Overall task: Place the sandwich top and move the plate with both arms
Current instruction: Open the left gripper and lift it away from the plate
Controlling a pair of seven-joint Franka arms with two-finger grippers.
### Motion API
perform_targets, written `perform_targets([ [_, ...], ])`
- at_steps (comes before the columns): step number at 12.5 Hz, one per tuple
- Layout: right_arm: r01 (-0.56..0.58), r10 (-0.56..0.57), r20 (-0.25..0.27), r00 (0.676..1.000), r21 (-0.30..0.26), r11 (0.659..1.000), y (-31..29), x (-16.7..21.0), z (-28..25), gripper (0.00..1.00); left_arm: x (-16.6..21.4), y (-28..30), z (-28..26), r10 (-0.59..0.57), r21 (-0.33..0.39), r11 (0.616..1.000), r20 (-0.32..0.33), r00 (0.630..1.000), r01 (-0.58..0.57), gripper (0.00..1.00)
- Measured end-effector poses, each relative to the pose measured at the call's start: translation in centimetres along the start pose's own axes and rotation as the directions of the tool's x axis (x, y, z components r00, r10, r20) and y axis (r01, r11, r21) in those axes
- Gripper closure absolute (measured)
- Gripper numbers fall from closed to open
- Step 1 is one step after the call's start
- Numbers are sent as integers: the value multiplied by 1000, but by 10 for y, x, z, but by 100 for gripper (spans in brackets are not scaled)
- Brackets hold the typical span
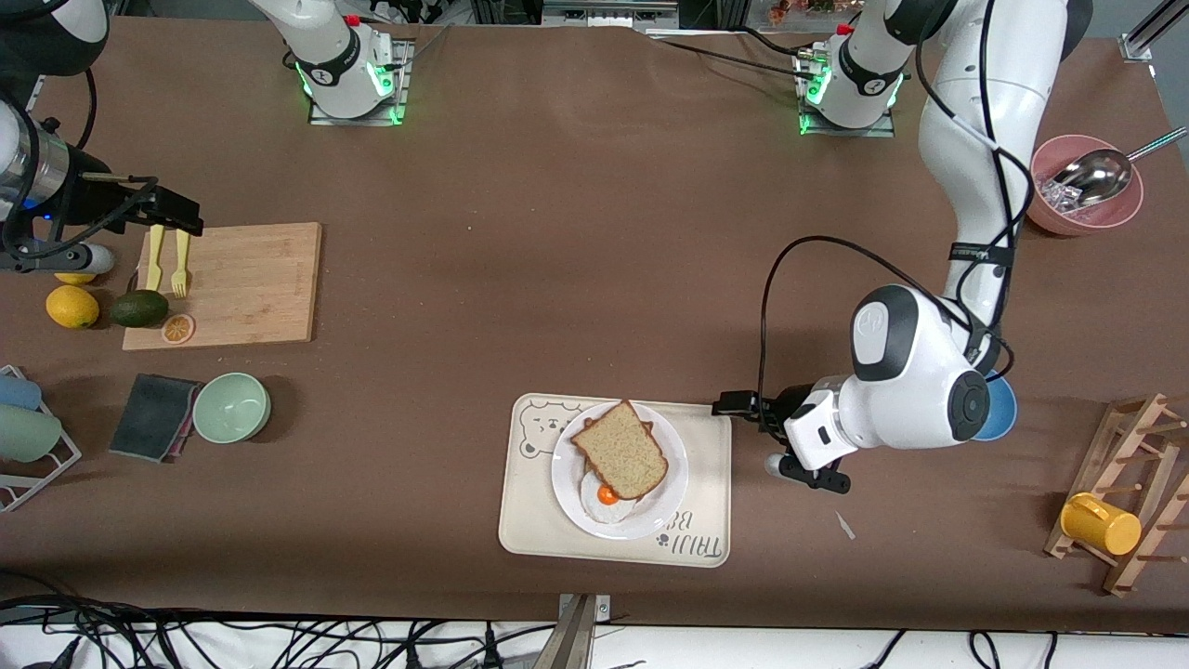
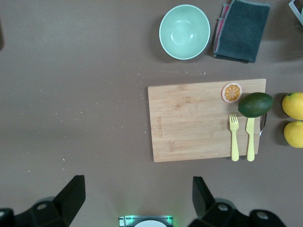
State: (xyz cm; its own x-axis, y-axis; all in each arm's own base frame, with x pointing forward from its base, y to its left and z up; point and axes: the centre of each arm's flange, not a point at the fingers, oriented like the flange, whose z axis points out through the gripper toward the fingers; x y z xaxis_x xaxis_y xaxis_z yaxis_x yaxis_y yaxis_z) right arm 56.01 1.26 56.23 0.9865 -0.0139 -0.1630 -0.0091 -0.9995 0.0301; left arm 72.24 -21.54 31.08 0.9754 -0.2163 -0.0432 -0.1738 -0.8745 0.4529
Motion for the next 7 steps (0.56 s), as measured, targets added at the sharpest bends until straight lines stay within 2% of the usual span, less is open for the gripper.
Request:
perform_targets([
  [3, 0, 0, 0, 1000, 0, 1000, 0, 0, 0, 0, -22, 21, -59, 7, 153, 988, 70, 998, -17, 0],
  [5, 0, 0, 0, 1000, 0, 1000, 0, 0, 0, 0, -42, 42, -112, -7, 249, 968, 79, 997, -13, 0],
  [7, 0, 0, 0, 1000, 0, 1000, 0, 0, 0, 0, -67, 61, -166, -24, 324, 946, 61, 998, 2, 0],
])
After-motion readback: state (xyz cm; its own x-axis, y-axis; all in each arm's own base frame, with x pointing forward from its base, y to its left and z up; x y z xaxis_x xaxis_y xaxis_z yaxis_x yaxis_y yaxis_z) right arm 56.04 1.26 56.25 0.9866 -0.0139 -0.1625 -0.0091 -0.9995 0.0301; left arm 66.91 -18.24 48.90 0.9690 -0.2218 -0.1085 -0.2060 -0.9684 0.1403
